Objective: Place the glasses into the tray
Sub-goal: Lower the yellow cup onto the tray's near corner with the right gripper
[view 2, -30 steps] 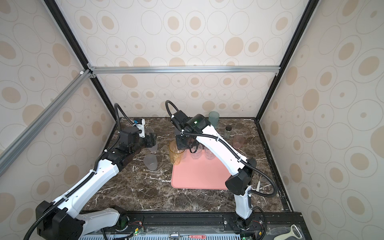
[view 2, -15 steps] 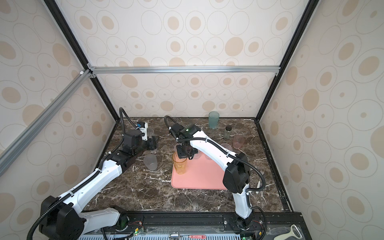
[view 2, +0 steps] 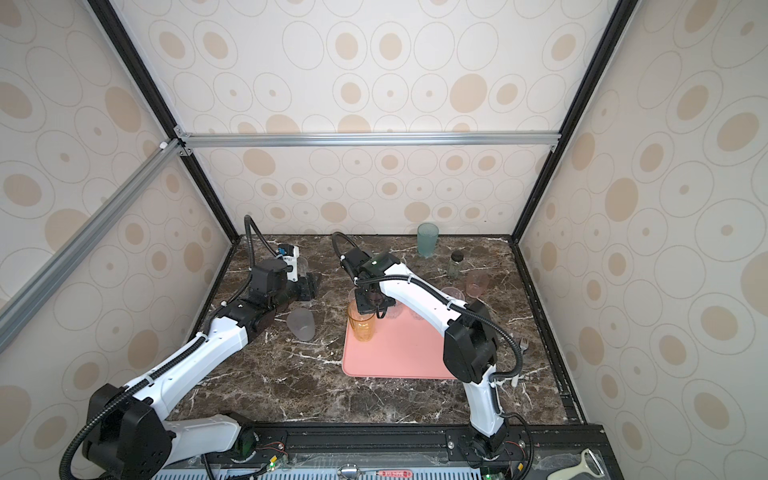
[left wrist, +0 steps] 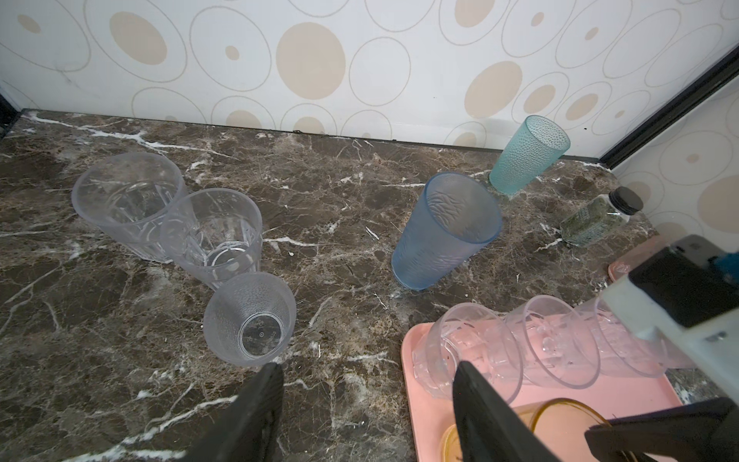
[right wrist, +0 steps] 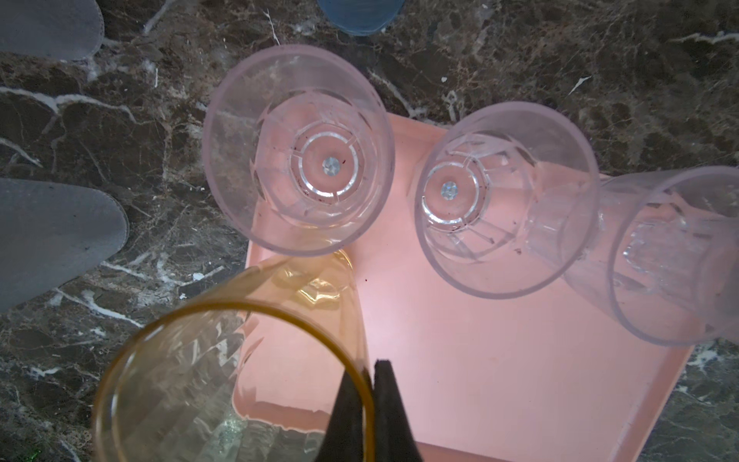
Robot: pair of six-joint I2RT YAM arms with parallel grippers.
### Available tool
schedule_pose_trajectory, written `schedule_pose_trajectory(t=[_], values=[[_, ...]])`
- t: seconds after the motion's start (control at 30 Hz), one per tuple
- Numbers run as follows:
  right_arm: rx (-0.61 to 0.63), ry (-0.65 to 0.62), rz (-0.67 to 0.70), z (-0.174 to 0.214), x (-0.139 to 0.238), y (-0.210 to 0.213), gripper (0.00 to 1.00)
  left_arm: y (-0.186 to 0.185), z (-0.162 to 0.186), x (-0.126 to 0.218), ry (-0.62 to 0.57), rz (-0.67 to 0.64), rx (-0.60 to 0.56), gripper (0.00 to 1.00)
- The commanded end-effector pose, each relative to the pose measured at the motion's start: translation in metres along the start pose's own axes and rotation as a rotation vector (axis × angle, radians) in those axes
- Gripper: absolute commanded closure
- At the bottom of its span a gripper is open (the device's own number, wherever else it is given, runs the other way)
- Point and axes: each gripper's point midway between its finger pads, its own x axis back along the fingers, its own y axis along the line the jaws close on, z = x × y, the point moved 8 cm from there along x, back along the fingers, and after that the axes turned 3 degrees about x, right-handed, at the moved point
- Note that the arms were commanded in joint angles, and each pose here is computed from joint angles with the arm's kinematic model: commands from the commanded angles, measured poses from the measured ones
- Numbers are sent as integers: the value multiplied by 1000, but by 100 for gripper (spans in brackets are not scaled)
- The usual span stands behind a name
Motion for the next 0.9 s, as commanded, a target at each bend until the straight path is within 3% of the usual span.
schedule_pose_trajectory(t=[0.0,0.87], values=[[-29,-31,23,-3,-5,-1,100,0,-4,1,-21,5,9,33],[-44,-33,14,11,-4,7,95,3,3,4,-20,9,21,33]])
